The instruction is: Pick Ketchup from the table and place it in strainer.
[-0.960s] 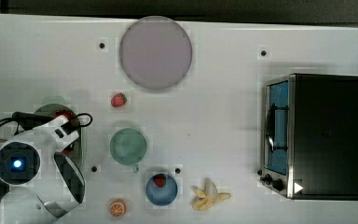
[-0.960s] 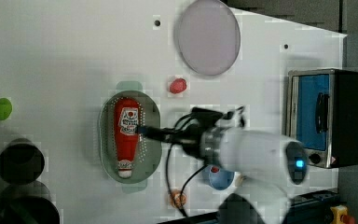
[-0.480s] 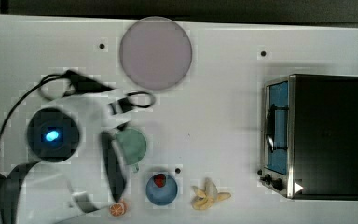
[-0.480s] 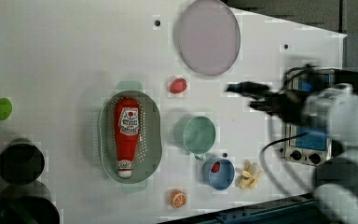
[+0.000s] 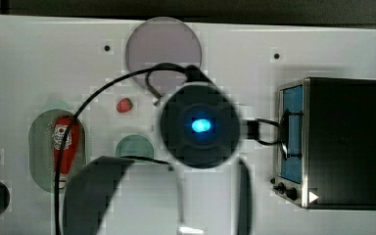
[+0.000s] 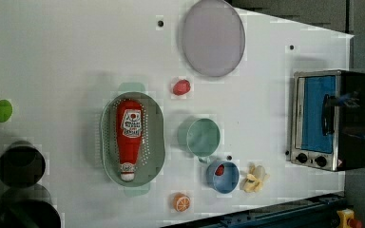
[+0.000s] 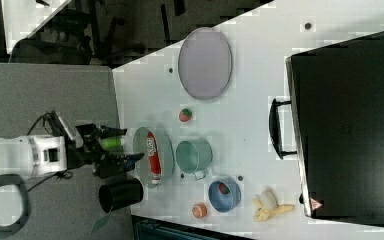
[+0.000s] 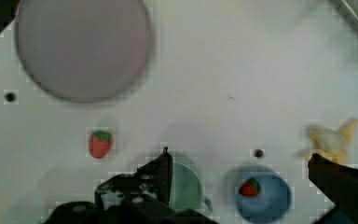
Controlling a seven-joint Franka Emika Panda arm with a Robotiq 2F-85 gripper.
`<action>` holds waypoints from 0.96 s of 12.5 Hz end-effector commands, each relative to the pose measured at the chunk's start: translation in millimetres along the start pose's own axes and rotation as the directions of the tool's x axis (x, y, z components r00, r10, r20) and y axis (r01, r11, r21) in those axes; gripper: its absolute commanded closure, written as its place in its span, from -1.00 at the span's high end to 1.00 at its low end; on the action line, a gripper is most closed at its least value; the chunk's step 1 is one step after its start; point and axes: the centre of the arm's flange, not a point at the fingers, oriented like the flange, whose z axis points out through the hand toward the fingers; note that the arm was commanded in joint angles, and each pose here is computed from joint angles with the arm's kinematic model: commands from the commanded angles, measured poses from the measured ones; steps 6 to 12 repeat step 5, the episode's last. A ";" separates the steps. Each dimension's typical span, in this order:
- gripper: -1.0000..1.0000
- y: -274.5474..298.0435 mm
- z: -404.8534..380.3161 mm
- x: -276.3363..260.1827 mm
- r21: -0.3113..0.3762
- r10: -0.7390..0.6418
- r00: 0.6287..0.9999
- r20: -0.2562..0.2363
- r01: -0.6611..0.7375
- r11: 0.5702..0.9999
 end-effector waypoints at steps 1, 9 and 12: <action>1.00 2.4 -46.9 -8.9 0.005 0.049 0.998 0.037 -0.050 0.999; 1.00 1.8 -54.9 -10.6 -0.005 0.048 0.998 0.048 -0.047 0.999; 1.00 1.8 -54.9 -10.6 -0.005 0.048 0.998 0.048 -0.047 0.999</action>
